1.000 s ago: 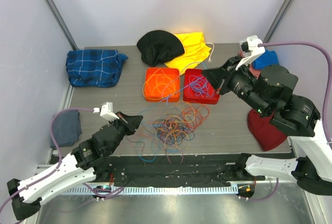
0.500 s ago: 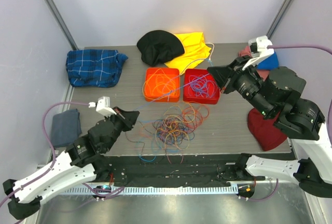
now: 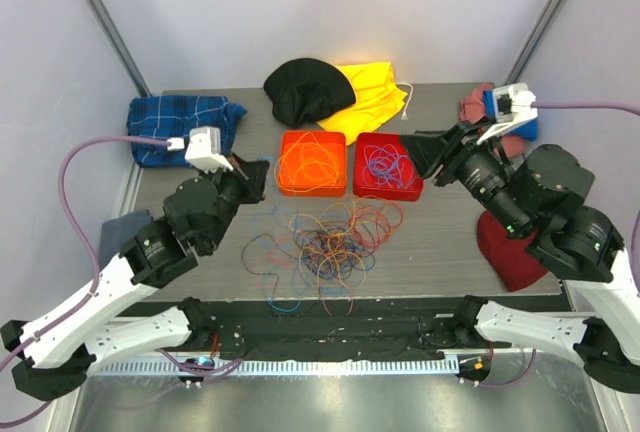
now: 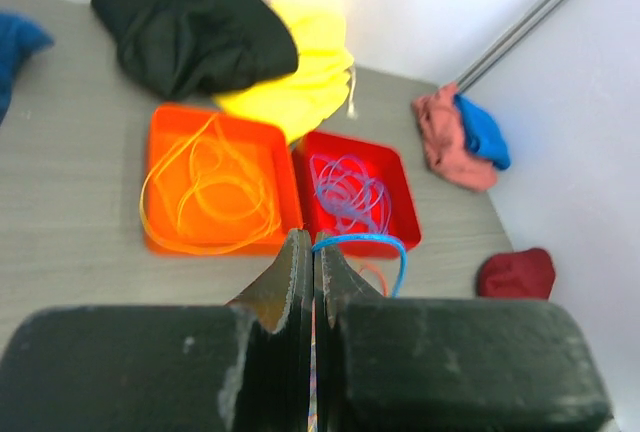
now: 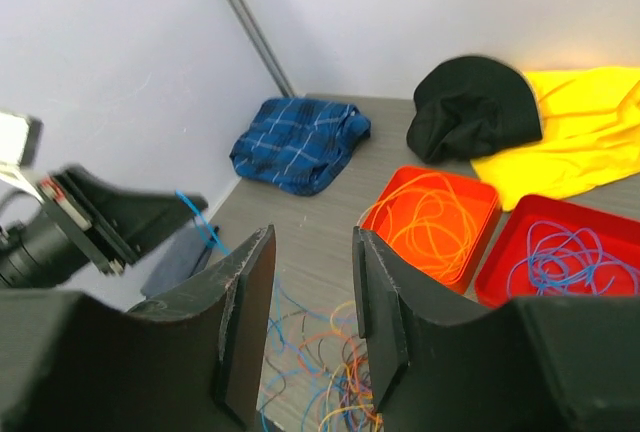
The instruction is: Untangle the cables
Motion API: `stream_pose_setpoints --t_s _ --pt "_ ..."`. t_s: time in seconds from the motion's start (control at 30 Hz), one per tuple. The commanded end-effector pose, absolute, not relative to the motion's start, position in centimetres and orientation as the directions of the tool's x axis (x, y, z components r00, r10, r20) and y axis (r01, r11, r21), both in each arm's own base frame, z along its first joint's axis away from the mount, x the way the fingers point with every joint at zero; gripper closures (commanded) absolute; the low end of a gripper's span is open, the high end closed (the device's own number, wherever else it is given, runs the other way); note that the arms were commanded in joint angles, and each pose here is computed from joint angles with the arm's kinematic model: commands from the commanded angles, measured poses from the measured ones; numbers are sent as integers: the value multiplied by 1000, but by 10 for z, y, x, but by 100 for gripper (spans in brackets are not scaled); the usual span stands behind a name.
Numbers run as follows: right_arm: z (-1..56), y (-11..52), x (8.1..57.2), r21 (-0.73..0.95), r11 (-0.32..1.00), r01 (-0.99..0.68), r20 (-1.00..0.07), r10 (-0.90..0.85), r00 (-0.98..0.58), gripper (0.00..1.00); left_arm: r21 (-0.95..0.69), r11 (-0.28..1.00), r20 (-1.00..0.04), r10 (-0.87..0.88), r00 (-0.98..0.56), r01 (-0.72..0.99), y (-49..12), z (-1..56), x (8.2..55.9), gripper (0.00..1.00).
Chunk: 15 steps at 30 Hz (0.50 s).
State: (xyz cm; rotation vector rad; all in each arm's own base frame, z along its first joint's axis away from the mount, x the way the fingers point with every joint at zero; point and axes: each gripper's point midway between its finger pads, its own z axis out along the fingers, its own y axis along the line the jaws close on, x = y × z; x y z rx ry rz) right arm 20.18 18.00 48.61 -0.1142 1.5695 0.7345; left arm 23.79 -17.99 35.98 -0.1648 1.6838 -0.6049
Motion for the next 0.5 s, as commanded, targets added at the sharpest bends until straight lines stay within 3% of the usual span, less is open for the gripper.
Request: stream_pose_setpoints --t_s 0.0,0.23,0.47 --pt "477 207 200 408 724 -557 -912 352 -210 56 -448 838 -894 -431 -127 311 -191 415 243 100" --pt "428 255 197 446 634 -632 -894 282 -348 56 -427 820 -899 -429 -85 382 -213 465 252 100" --pt "415 274 203 447 611 -653 -893 272 -358 56 -418 781 -896 -438 -71 463 -234 505 253 100"
